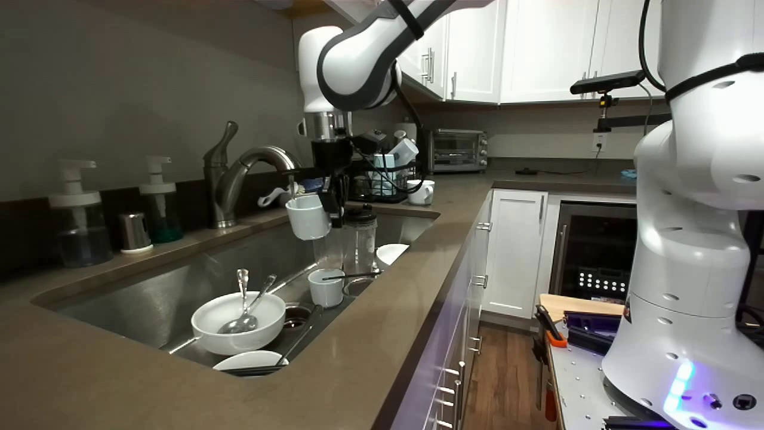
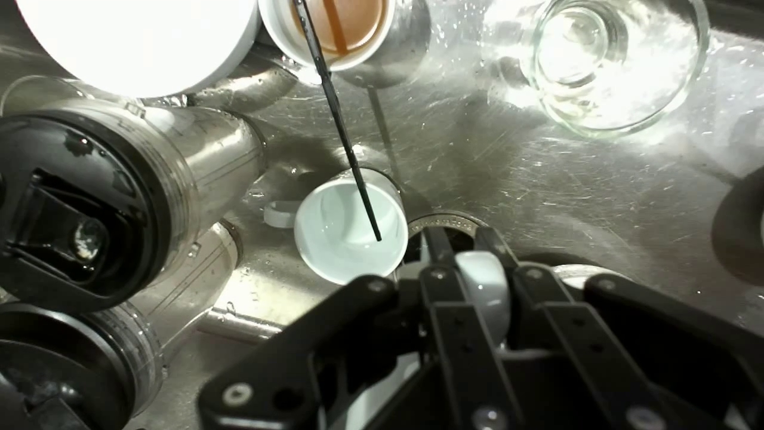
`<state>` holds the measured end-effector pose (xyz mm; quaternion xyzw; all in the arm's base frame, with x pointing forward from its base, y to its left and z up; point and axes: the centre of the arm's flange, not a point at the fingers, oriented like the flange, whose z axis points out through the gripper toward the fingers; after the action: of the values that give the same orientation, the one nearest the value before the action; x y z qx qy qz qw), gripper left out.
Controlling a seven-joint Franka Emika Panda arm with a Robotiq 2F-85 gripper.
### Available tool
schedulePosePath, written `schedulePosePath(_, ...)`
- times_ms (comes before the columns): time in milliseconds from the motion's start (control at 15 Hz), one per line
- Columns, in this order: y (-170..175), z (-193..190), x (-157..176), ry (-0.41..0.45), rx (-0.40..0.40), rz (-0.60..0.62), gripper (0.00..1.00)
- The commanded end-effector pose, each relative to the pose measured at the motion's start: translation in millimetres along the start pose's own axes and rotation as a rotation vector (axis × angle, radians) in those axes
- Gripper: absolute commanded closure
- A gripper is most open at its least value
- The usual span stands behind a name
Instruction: Pick up the mug on the left, place it under the running faucet then place it on the right side of the countertop
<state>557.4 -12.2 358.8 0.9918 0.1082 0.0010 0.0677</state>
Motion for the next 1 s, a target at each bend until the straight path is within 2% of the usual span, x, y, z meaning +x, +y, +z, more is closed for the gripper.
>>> schedulePosePath(0,0,0,0,0.0,0.0,0.0,0.84)
schedulePosePath(67,0,0,0,0.0,0.0,0.0,0.84)
schedulePosePath(133,0,0,0,0.0,0.0,0.0,0.96)
schedulePosePath(600,-1,13,-57,-0.069,-0.011,0.08,0.96)
schedulePosePath(933,3,12,-99,-0.073,-0.042,0.191,0.96)
